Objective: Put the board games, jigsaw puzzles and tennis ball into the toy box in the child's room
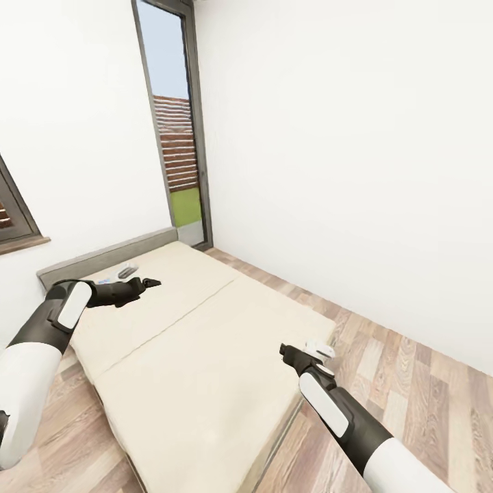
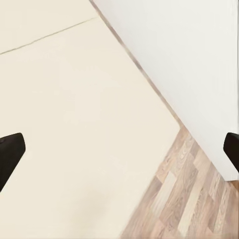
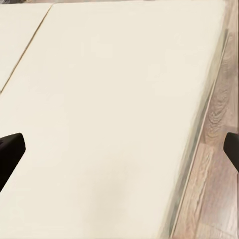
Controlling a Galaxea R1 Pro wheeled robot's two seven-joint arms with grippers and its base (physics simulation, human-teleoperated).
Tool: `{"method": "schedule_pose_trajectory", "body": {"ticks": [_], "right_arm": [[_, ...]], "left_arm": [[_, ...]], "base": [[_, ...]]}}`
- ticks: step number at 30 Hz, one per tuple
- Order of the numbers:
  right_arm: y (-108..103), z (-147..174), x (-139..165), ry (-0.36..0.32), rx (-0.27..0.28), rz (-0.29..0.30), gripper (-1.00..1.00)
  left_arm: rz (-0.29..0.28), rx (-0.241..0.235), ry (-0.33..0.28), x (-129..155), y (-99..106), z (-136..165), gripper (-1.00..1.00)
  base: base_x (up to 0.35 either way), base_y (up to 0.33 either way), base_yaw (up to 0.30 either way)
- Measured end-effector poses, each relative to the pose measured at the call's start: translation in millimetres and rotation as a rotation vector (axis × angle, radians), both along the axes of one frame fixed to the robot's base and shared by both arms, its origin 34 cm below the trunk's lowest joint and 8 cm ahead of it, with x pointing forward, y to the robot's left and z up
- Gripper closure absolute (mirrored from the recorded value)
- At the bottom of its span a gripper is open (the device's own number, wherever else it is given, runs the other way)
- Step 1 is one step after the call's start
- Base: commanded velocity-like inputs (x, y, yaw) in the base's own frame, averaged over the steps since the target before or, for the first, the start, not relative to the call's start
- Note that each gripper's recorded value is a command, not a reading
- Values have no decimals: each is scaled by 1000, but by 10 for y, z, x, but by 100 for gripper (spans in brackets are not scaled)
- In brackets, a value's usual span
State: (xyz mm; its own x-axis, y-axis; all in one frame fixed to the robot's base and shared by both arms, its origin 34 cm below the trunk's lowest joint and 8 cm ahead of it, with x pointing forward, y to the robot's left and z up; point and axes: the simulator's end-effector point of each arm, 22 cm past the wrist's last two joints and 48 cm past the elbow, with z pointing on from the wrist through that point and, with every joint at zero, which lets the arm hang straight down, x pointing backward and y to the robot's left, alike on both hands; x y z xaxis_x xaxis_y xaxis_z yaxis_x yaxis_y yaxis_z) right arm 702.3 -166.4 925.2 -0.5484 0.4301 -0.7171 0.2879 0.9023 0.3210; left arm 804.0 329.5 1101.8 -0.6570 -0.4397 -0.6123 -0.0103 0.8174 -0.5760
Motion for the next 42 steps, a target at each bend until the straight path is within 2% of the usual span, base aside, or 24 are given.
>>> {"method": "schedule_pose_trajectory", "body": {"ticks": [18, 27, 42], "right_arm": [[1, 97, 14, -16, 0, 0, -100], [1, 107, 15, -18, 0, 0, -100], [1, 108, 14, -18, 0, 0, -100]], "left_arm": [[0, 0, -16, -16, 0, 113, -100], [0, 0, -18, -19, 1, 125, -100], [1, 1, -17, -20, 4, 124, -100]], "base": [[-17, 58, -219], [-116, 40, -34], [-9, 3, -2]]}}
